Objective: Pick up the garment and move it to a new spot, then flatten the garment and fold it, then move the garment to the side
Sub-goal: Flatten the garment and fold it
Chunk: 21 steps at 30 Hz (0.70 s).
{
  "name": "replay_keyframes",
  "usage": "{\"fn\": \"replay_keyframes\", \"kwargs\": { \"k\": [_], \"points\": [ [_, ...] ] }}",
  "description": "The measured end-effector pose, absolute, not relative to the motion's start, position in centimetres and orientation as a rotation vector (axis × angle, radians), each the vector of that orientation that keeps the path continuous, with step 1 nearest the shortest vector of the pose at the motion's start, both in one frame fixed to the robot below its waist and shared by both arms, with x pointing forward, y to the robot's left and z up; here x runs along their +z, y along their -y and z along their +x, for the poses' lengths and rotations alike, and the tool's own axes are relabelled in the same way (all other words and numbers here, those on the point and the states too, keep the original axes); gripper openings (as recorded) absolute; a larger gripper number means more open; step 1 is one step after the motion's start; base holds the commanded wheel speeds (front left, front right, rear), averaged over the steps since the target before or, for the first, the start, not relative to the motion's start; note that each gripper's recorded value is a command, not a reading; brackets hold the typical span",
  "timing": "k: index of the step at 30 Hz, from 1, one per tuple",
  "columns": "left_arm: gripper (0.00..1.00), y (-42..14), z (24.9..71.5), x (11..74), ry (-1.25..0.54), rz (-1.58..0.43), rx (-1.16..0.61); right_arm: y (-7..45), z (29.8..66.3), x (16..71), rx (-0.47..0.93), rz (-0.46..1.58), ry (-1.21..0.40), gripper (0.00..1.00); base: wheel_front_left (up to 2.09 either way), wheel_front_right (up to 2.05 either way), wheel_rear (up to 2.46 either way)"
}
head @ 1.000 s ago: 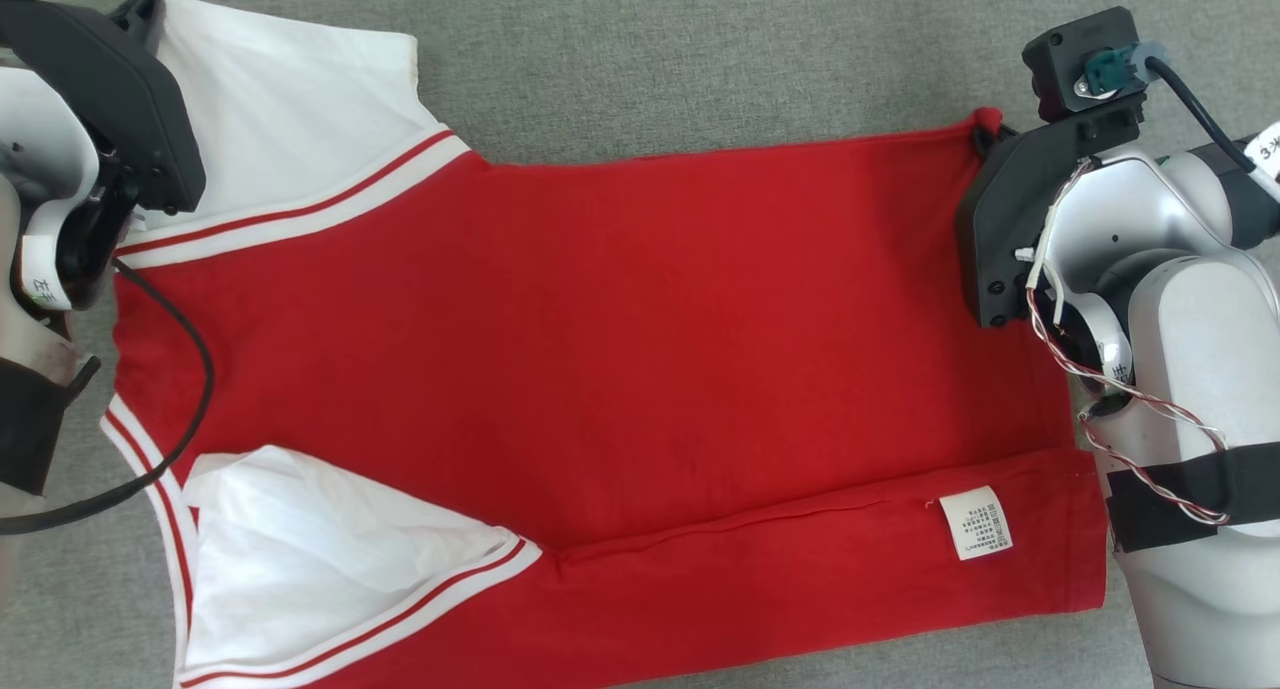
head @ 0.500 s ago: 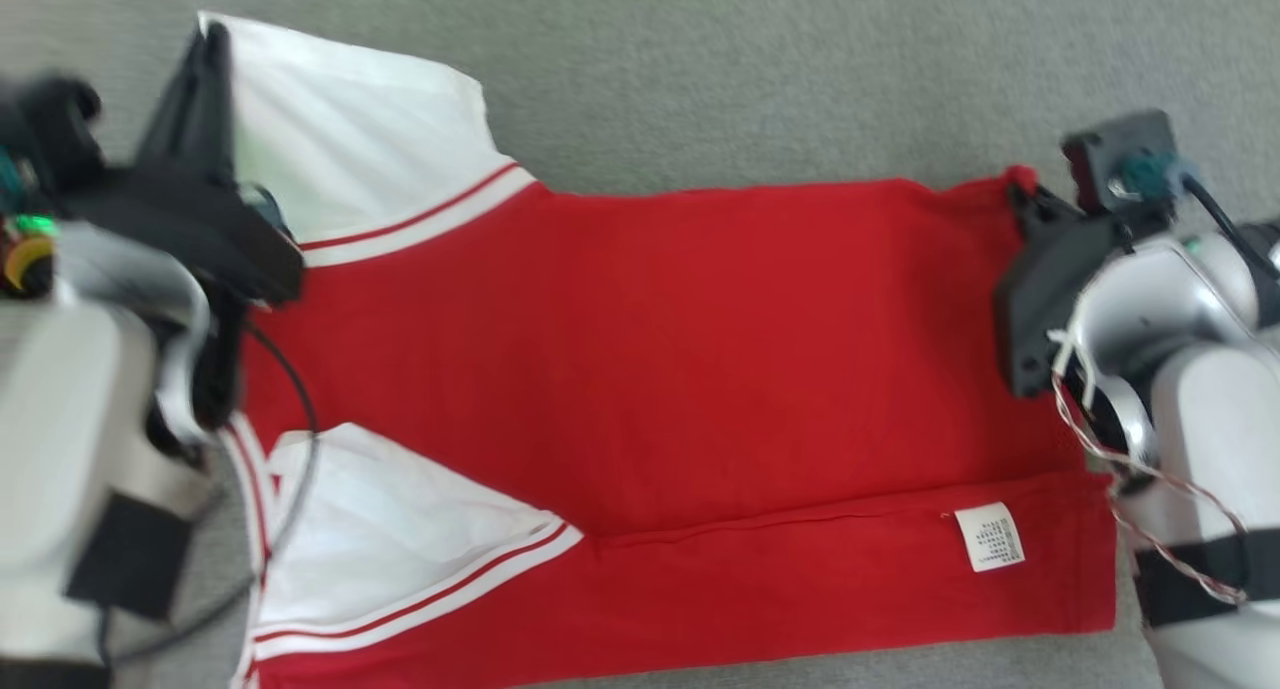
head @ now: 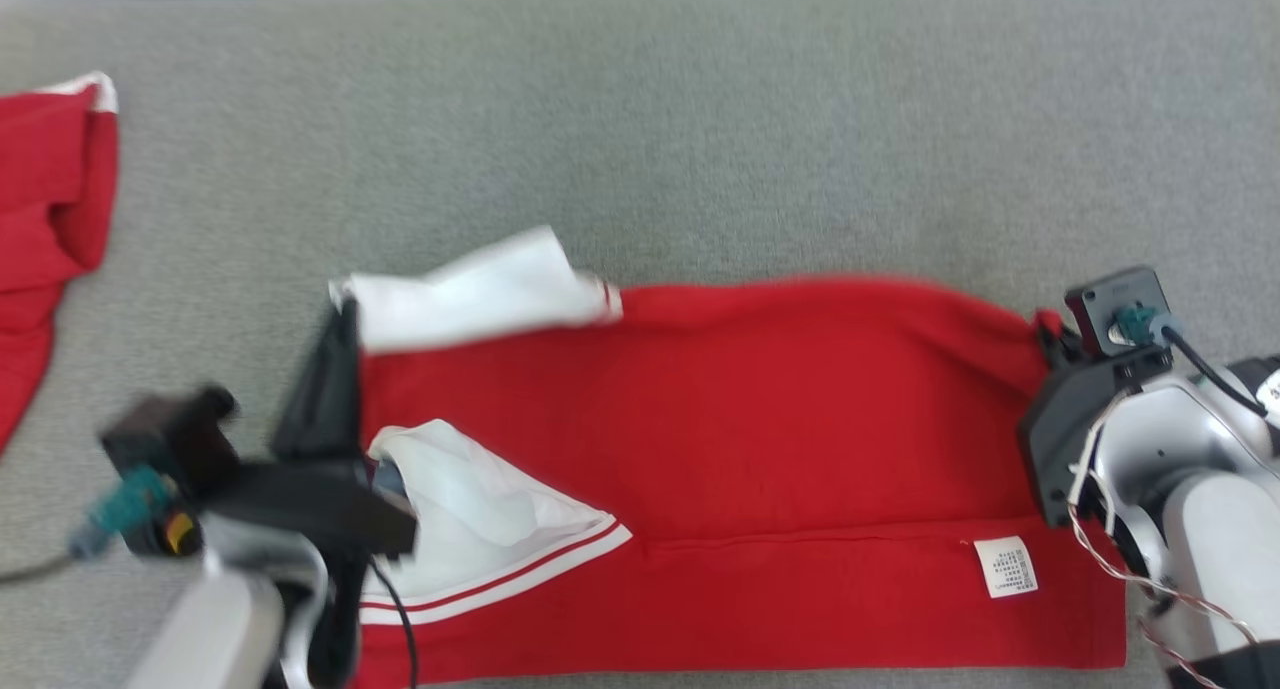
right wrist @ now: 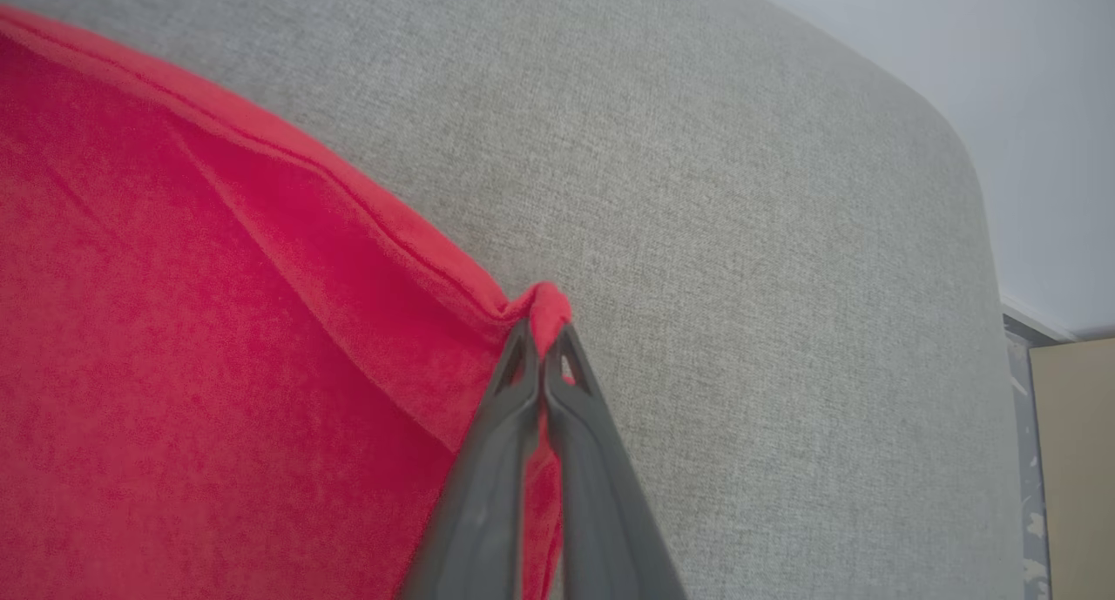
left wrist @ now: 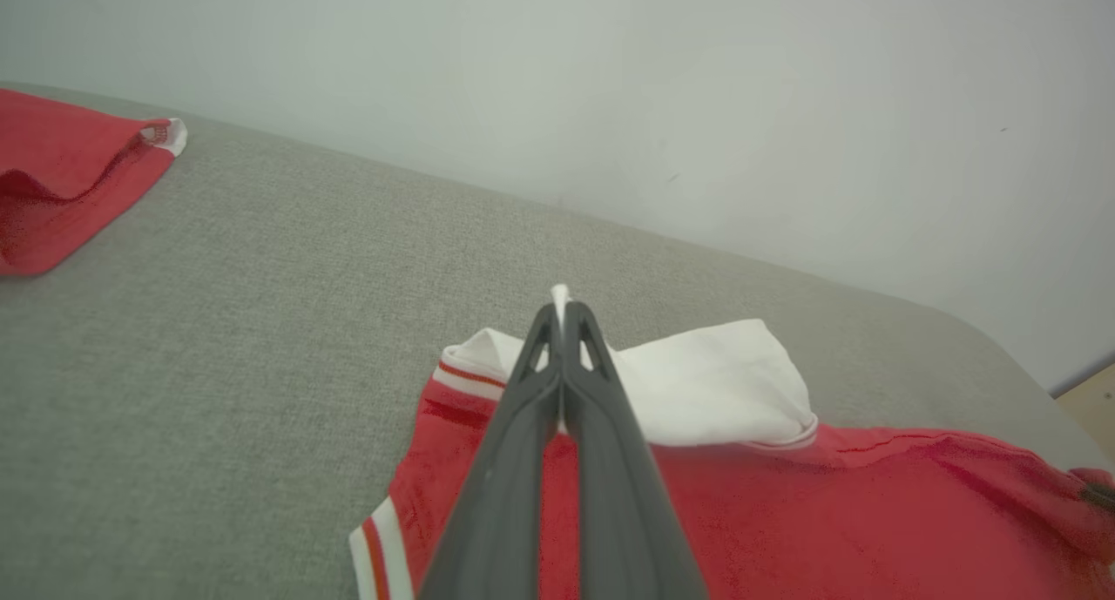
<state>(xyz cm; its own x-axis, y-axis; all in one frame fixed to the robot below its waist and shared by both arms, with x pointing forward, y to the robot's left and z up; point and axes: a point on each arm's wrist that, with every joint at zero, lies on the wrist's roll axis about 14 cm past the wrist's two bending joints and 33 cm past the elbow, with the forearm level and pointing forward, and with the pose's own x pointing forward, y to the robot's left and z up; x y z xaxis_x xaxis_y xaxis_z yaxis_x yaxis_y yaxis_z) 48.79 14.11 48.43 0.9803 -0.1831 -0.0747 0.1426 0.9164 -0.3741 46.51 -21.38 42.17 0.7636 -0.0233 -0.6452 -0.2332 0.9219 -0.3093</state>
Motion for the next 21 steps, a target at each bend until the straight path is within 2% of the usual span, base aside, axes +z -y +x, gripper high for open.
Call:
{"fn": "replay_keyframes", "kwargs": {
  "k": [12, 21],
  "points": [
    [0.0, -13.8, 42.3, 47.4, -0.177, -0.479, -0.136, 22.7, 43.9, 42.7, 0.132, -0.489, -0.763, 0.0, 0.0, 0.0, 0.0],
    [0.0, -14.4, 39.9, 47.7, -0.189, -0.537, -0.101, 22.6, 43.1, 42.9, 0.154, -0.524, -0.787, 0.0, 0.0, 0.0, 0.0]
  ]
}}
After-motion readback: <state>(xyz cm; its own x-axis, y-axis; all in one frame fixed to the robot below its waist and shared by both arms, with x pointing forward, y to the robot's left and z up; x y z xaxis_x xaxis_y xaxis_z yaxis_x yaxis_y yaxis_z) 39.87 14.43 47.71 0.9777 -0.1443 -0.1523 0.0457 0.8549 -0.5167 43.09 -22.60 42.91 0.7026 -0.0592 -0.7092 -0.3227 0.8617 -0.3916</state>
